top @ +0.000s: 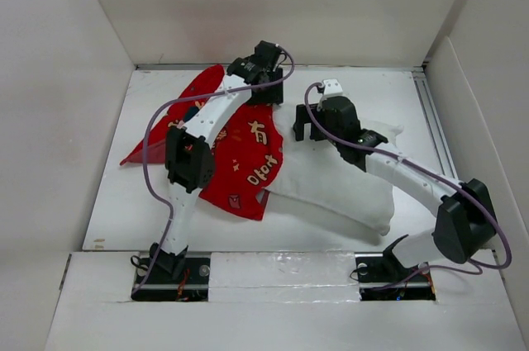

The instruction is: Put the pillow into the pillowcase

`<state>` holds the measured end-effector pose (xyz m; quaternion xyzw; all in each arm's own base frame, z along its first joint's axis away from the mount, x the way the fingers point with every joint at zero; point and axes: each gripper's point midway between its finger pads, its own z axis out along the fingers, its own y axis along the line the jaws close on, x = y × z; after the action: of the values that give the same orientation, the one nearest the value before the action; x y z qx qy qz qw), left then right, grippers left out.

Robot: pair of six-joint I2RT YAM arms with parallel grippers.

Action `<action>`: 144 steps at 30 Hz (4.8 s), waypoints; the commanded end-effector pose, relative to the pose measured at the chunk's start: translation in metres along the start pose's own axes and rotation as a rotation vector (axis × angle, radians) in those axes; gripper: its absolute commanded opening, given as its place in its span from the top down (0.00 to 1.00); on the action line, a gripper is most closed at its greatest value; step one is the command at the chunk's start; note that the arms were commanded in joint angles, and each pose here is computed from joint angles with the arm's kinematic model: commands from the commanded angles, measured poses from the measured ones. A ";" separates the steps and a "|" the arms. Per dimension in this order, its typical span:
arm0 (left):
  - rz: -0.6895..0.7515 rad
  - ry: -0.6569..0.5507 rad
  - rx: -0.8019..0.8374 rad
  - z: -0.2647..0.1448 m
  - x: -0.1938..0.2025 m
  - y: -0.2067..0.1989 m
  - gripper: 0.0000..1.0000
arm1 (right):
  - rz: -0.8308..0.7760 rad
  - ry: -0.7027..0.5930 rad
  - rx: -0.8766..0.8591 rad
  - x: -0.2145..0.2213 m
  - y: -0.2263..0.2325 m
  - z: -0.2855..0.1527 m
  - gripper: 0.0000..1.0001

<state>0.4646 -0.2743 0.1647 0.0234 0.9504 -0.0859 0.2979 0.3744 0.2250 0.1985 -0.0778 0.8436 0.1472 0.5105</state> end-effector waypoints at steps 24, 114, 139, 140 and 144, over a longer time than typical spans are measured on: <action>0.000 -0.333 0.358 -0.194 -0.073 -0.060 1.00 | -0.084 -0.051 -0.307 0.042 0.078 0.063 1.00; 0.211 -0.097 0.996 -0.238 0.063 -0.285 1.00 | 0.309 -0.639 -0.221 -0.009 0.044 -0.064 0.50; 0.067 -0.228 0.871 -0.237 -0.005 -0.202 1.00 | 0.260 0.058 0.063 0.132 0.000 -0.082 0.00; 0.076 -0.222 0.880 -0.239 0.000 -0.207 1.00 | 0.239 0.046 0.053 0.137 -0.001 -0.073 0.21; 0.080 -0.264 0.918 -0.273 -0.006 -0.201 1.00 | 0.215 -0.149 -0.138 0.083 0.029 -0.070 1.00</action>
<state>0.3339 -0.4368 0.3215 0.1517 0.8320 -0.4217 0.3268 0.2642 0.1942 0.1219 0.0503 0.8462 0.1654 0.5041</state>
